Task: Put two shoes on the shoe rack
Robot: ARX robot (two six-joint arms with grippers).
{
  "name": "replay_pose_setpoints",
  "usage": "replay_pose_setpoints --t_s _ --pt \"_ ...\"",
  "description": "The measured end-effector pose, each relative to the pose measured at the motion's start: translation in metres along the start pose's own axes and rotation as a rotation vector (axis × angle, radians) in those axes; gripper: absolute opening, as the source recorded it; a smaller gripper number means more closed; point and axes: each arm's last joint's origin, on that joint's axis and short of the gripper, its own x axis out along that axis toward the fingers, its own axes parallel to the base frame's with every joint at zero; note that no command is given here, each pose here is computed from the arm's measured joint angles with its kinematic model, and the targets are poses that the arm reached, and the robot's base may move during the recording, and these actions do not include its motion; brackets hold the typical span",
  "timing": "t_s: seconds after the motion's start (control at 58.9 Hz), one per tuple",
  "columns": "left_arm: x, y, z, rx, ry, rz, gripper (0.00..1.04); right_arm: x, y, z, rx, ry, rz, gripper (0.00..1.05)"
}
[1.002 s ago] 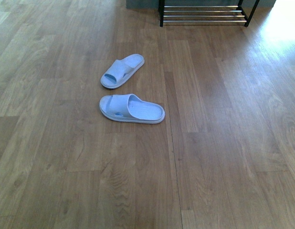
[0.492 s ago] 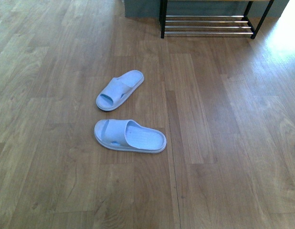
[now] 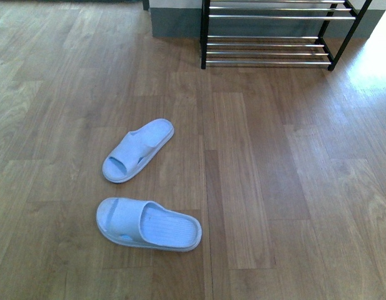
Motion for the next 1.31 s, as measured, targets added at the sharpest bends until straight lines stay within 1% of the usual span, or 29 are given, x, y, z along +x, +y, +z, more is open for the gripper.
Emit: replay_pose_setpoints --t_s 0.153,0.187,0.221,0.255,0.272,0.306,0.373,0.39,0.441,0.475,0.526,0.56,0.611,0.696,0.764,0.9,1.018,1.086,1.12,1.222,1.307 --pt "0.000 0.000 0.000 0.000 0.000 0.001 0.95 0.000 0.000 0.000 0.000 0.001 -0.001 0.95" --pt "0.000 -0.001 0.000 -0.067 0.127 0.061 0.95 0.000 0.000 0.000 0.000 0.000 -0.002 0.95" --pt "0.002 -0.003 0.000 -0.120 0.283 0.111 0.95 0.000 0.000 0.000 0.000 0.000 -0.002 0.95" --pt "0.005 -0.005 0.001 -0.175 0.362 0.133 0.95 0.000 0.000 0.000 0.000 0.000 -0.001 0.95" --pt "0.012 -0.008 -0.002 -0.248 0.448 0.143 0.95 0.000 0.000 0.000 0.000 0.000 -0.001 0.95" --pt "0.024 -0.012 -0.007 -0.359 0.529 0.162 0.95 0.000 0.000 0.000 0.000 0.000 0.000 0.95" --pt "0.047 -0.019 -0.020 -0.539 0.640 0.181 0.95 0.000 0.000 0.000 0.000 0.000 -0.001 0.95" --pt "0.051 -0.020 -0.022 -0.556 0.652 0.190 0.95 0.000 0.000 0.000 0.000 0.000 -0.001 0.95" --pt "0.078 -0.027 -0.041 -0.650 0.740 0.266 0.95 0.000 0.000 0.000 0.000 0.000 -0.001 0.95" --pt "0.088 -0.030 -0.049 -0.667 0.775 0.298 0.95 0.000 0.000 0.000 0.000 0.000 -0.001 0.95" --pt "0.102 -0.035 -0.068 -0.670 0.858 0.352 0.95 0.000 0.000 0.000 0.000 0.000 -0.001 0.95" --pt "0.109 -0.039 -0.085 -0.656 0.926 0.384 0.95 0.000 0.000 0.000 0.000 0.000 -0.001 0.95" --pt "0.114 -0.044 -0.106 -0.643 1.010 0.397 0.95 0.000 0.000 0.000 0.000 0.000 -0.001 0.95" --pt "0.123 -0.053 -0.134 -0.627 1.107 0.393 0.95 0.000 0.000 0.000 0.000 0.000 -0.001 0.95" --pt "0.131 -0.058 -0.152 -0.630 1.148 0.378 0.95 0.000 0.000 0.000 0.000 0.000 -0.001 0.95" --pt "0.148 -0.066 -0.184 -0.647 1.197 0.398 0.95 0.000 0.000 0.000 0.000 0.000 -0.001 0.95" --pt "0.172 -0.081 -0.228 -0.707 1.224 0.414 0.95 0.000 0.000 0.000 0.000 0.000 -0.001 0.95" --pt "0.180 -0.087 -0.246 -0.736 1.252 0.421 0.95 0.000 0.000 0.000 0.000 0.000 -0.001 0.95" --pt "0.184 -0.091 -0.257 -0.762 1.250 0.421 0.95 0.000 0.000 0.000 0.000 0.000 -0.001 0.95" --pt "0.194 -0.098 -0.282 -0.792 1.260 0.443 0.95 0.000 0.000 0.000 0.000 0.000 -0.001 0.95" --pt "0.200 -0.101 -0.304 -0.782 1.290 0.471 0.95 0.000 0.000 0.000 0.000 0.000 -0.001 0.95"
